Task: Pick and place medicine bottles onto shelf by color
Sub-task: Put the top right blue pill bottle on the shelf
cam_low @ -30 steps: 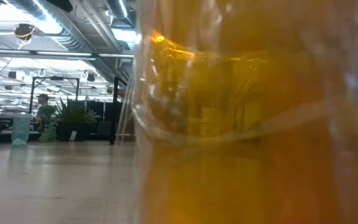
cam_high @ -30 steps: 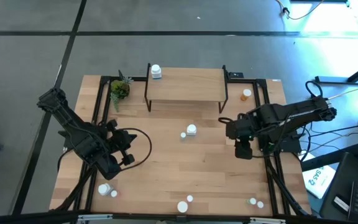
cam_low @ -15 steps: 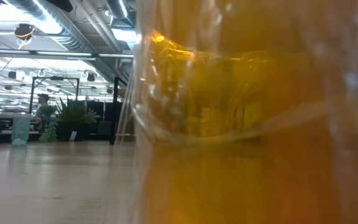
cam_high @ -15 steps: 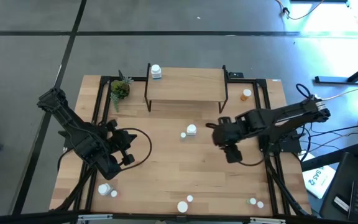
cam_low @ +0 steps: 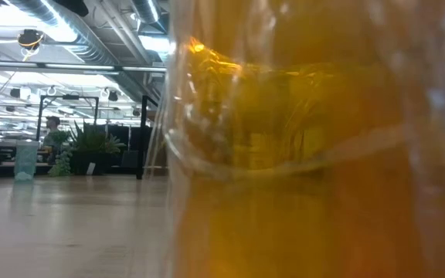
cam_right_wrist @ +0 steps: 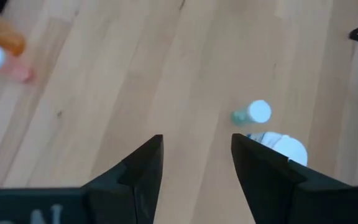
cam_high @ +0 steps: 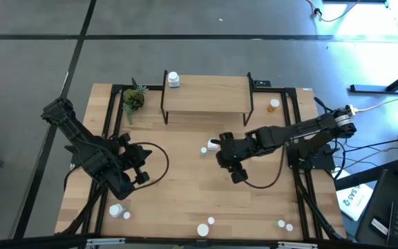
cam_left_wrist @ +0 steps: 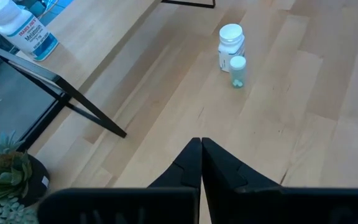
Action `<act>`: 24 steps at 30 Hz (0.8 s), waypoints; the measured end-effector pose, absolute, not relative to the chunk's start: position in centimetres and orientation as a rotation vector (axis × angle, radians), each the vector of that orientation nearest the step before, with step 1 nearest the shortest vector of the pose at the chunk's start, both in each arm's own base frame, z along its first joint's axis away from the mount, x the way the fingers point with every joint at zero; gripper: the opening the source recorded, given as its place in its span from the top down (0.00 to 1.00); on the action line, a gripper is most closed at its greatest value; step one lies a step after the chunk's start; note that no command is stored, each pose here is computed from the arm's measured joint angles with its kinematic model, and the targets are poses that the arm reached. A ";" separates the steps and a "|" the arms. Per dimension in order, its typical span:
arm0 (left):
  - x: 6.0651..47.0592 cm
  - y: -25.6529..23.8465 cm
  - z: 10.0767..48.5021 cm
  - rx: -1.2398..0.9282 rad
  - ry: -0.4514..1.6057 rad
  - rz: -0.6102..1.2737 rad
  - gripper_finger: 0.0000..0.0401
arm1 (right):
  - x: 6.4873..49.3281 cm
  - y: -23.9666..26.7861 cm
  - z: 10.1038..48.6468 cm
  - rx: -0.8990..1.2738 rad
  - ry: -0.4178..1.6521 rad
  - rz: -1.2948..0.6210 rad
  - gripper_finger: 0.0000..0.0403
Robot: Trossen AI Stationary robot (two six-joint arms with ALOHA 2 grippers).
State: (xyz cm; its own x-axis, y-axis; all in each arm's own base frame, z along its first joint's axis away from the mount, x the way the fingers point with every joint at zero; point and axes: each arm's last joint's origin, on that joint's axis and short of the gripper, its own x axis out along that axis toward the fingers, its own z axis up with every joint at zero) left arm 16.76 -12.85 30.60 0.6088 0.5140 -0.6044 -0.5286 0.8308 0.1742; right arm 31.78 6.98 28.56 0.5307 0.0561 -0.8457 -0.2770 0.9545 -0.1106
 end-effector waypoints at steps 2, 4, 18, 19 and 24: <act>16.8 -12.8 30.6 -0.023 0.691 0.602 0.99 | 32.3 6.4 28.1 -0.241 1.004 0.186 0.52; 16.8 -12.8 30.6 -0.023 0.691 0.603 0.99 | 32.8 5.8 27.8 -0.241 0.997 0.174 0.53; 16.7 -12.9 30.6 -0.006 0.715 0.587 0.99 | 36.6 3.4 24.9 -0.280 0.931 0.140 0.54; 16.7 -12.9 30.6 -0.006 0.715 0.587 0.99 | 36.8 3.3 24.5 -0.295 0.936 0.145 0.54; 16.7 -12.9 30.6 -0.006 0.715 0.587 0.99 | 37.5 2.9 23.0 -0.317 0.965 0.151 0.54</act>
State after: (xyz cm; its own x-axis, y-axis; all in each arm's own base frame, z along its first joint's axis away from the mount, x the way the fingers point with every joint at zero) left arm 16.74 -12.87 30.55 0.6017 0.5046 -0.6191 -0.5089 0.8396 0.1898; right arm 37.55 2.86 23.04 0.5632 -0.0136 -0.8262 -0.2660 0.9437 -0.1969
